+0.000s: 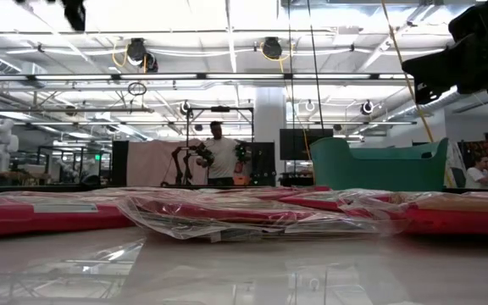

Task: Sort popcorn bags into baskets
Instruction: Put the red popcorn bag into the green bin

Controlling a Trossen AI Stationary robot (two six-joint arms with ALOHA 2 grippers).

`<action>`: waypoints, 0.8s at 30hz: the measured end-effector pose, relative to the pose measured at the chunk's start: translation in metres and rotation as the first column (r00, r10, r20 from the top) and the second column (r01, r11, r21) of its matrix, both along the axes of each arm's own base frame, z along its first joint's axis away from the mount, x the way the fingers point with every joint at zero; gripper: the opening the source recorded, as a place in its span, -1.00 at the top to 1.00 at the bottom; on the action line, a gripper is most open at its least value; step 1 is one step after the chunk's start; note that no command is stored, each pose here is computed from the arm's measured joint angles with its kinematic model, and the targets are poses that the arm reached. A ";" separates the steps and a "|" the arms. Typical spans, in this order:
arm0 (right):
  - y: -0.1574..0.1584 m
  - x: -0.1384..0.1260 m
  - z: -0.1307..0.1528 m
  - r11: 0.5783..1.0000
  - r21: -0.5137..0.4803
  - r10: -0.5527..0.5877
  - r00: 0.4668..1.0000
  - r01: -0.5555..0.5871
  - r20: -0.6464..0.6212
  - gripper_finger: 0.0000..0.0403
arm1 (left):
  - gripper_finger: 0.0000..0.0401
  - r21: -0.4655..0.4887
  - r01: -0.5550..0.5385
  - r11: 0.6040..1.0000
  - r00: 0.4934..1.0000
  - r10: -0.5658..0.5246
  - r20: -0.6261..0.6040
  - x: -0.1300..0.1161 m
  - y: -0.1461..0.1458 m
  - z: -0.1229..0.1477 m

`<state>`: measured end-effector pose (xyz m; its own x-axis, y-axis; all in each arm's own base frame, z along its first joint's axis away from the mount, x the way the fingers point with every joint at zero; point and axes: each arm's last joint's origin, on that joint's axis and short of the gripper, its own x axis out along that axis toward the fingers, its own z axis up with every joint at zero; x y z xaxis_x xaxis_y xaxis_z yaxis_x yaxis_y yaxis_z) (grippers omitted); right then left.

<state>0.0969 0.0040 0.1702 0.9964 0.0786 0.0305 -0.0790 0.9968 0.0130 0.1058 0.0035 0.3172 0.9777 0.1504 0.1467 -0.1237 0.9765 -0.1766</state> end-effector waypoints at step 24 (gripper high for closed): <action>-0.001 0.000 0.000 0.999 -0.018 -0.027 1.000 0.027 0.002 1.00 | 0.88 0.003 -0.111 0.994 0.939 0.106 -0.328 0.057 0.014 0.118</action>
<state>0.0969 0.0032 0.1703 0.9982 0.0522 0.0309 -0.0521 0.9986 -0.0051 0.1627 0.0177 0.4349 0.9491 0.2576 -0.1812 -0.2818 0.9516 -0.1229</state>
